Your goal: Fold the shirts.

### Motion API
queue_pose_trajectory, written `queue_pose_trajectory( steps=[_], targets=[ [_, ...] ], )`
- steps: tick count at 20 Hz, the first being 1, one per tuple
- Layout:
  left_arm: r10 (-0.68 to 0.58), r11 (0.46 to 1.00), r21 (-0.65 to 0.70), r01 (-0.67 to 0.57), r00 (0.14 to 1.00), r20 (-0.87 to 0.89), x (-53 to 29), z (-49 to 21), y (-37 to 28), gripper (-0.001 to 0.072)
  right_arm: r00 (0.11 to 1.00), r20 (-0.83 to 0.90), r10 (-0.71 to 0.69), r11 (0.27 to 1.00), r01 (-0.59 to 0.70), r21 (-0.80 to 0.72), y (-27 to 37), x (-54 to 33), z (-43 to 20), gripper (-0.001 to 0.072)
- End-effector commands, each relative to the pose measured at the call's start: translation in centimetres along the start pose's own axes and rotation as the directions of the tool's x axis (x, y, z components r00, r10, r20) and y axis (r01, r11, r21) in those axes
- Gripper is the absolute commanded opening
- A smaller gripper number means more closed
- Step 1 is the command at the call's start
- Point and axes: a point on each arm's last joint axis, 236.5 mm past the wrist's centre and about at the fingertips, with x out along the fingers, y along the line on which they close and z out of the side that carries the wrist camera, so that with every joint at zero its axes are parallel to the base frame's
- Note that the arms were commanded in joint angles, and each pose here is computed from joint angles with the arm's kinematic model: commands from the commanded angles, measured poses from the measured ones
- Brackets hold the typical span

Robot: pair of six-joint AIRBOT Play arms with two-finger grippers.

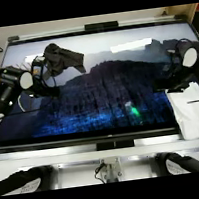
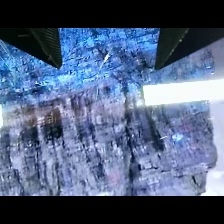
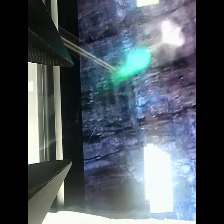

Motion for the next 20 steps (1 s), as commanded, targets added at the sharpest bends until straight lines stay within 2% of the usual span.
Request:
queue_pose_trajectory(
  steps=[1,16,18,20],
  targets=[
    [0.000,1.000,0.000,0.000,1.000,0.000,0.0,0.0,0.0,0.0709,1.000,0.000,0.000,1.000,0.000,0.000,0.0,0.0,0.0,0.0681],
    [-0.004,1.000,-0.019,0.004,1.000,0.004,0.0,0.1,-0.1,0.0708,1.000,0.000,0.001,1.000,-0.001,0.000,0.0,0.0,0.0,0.0681],
    [-0.023,0.996,-0.083,0.029,0.997,0.080,0.1,2.0,-0.6,0.0709,1.000,0.007,0.005,1.000,-0.005,0.000,0.2,0.0,0.2,0.0681],
    [-0.040,0.995,-0.080,0.056,0.980,0.196,0.2,4.9,-1.1,0.0710,0.999,0.035,0.006,1.000,-0.006,0.001,0.2,0.0,0.8,0.0681]
  ],
)
